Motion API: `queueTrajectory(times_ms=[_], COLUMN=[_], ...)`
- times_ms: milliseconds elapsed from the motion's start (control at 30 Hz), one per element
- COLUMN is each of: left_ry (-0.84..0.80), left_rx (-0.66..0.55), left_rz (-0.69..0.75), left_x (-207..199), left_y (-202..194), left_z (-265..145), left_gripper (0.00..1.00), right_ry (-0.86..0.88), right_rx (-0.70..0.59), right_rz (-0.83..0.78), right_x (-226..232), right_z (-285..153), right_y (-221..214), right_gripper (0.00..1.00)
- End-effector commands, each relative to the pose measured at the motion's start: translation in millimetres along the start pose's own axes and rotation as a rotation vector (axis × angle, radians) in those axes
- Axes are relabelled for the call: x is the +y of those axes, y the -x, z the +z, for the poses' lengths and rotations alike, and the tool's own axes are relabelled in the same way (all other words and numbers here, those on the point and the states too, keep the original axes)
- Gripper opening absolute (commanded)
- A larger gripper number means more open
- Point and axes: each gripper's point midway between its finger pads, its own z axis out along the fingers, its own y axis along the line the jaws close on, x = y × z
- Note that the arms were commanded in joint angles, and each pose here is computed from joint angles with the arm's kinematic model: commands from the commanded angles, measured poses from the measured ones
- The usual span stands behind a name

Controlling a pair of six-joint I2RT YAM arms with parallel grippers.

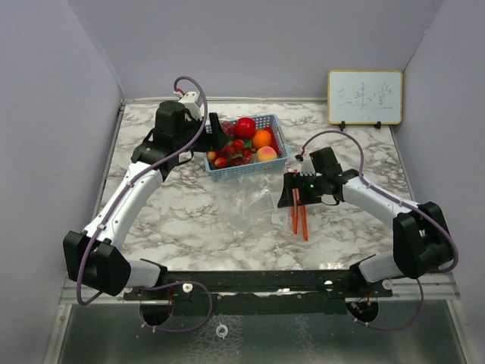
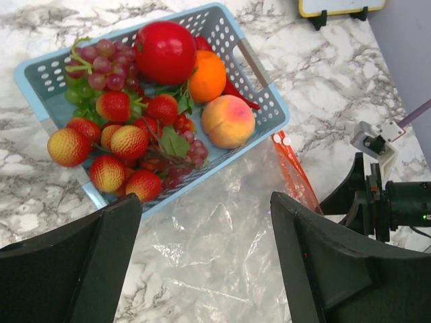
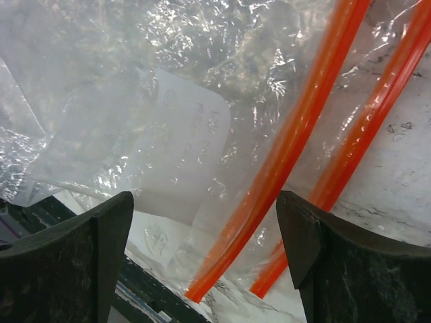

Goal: Place the food in the zip-top bag and seal the zipper
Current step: Pick up the zipper food storage bag at the center of the board.

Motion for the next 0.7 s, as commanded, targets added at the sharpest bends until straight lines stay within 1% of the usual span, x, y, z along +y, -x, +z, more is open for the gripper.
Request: queueTrajectory(times_ms=[0, 33, 67, 133, 200, 233, 267, 400, 500, 667], left_ry=[0.063, 0.059, 0.055, 0.04, 0.016, 0.003, -0.013, -0.1, -0.164, -0.181], left_rx=[0.052, 0.054, 0.056, 0.062, 0.082, 0.096, 0.11, 0.179, 0.255, 0.362], left_rz=[-0.025, -0.029, -0.033, -0.036, -0.048, -0.057, -0.067, -0.112, -0.111, -0.126], left_x=[6.7, 4.2, 1.7, -4.3, -11.0, -14.7, -19.6, -50.4, -83.4, -111.9], left_y=[-18.2, -19.3, -21.3, -25.6, -33.6, -37.6, -41.2, -58.9, -78.7, -107.2], left_z=[-5.5, -7.4, -9.0, -11.3, -11.2, -10.0, -8.6, -1.4, 1.4, 9.6], left_gripper=[0.78, 0.77, 0.76, 0.74, 0.72, 0.71, 0.7, 0.68, 0.69, 0.69], right_ry=[0.145, 0.16, 0.175, 0.197, 0.211, 0.224, 0.245, 0.326, 0.375, 0.452], right_rx=[-0.079, -0.082, -0.084, -0.093, -0.111, -0.121, -0.133, -0.205, -0.25, -0.277], right_rz=[-0.022, -0.027, -0.033, -0.047, -0.062, -0.075, -0.096, -0.182, -0.229, -0.269], right_x=[26.4, 29.7, 32.8, 38.7, 44.4, 48.5, 54.3, 80.0, 95.2, 111.0], right_z=[-4.6, -5.4, -6.9, -11.6, -18.7, -23.5, -29.0, -56.2, -71.5, -83.1], right_y=[19.8, 21.4, 23.0, 26.2, 30.2, 33.0, 36.1, 55.5, 66.1, 69.9], right_gripper=[0.82, 0.76, 0.67, 0.44, 0.23, 0.17, 0.12, 0.08, 0.06, 0.04])
